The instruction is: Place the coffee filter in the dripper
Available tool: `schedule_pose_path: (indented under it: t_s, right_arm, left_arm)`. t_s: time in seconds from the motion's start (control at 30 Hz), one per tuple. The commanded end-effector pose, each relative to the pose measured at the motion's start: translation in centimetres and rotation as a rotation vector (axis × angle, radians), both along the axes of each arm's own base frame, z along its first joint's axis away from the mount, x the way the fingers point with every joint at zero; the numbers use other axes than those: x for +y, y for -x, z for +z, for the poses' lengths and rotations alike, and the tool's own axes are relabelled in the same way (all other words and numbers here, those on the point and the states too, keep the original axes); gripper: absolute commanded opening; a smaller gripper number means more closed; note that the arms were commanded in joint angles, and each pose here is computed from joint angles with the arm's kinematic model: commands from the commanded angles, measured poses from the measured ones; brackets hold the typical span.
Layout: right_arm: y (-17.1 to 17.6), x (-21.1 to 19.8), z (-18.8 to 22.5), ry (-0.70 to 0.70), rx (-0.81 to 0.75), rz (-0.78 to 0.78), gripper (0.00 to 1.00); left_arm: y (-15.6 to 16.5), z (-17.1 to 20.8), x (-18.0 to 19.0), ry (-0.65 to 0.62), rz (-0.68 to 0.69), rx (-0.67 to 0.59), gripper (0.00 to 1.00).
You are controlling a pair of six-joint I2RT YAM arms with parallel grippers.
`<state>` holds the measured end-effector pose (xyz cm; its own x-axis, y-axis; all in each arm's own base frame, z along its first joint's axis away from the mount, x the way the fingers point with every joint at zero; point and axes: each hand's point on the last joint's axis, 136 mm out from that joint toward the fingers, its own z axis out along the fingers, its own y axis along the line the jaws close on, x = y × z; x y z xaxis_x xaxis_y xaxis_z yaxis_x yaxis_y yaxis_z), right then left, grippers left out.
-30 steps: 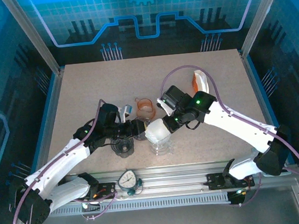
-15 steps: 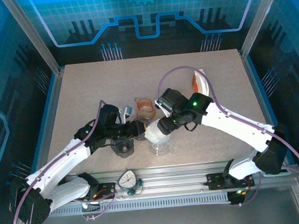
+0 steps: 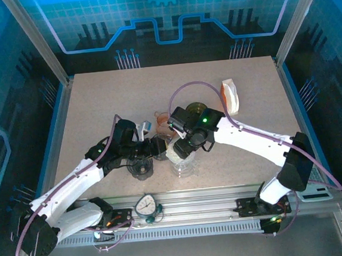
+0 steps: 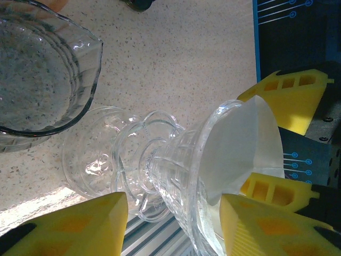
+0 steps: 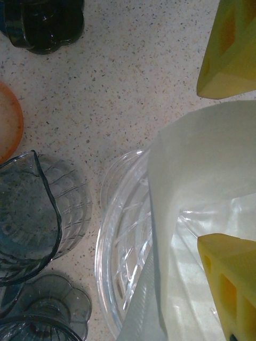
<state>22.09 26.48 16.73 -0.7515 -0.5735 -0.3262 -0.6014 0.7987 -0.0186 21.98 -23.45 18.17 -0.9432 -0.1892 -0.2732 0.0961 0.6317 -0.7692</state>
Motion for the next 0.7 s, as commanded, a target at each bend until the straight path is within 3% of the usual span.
schedule_pose_path:
  t_s: [0.0,0.3,0.67]
  right_arm:
    - [0.1,-0.3,-1.1,0.049,0.002,0.009,0.69]
    - [0.1,-0.4,-2.8,0.071,0.012,0.000,0.69]
    - [0.3,-0.6,-4.3,0.100,0.024,-0.009,0.69]
  left_arm:
    - [0.4,-0.1,-0.2,0.014,-0.009,0.006,0.53]
    - [0.4,1.6,0.2,0.044,0.008,-0.063,0.69]
    - [0.6,0.5,-0.7,0.049,-0.047,-0.032,0.70]
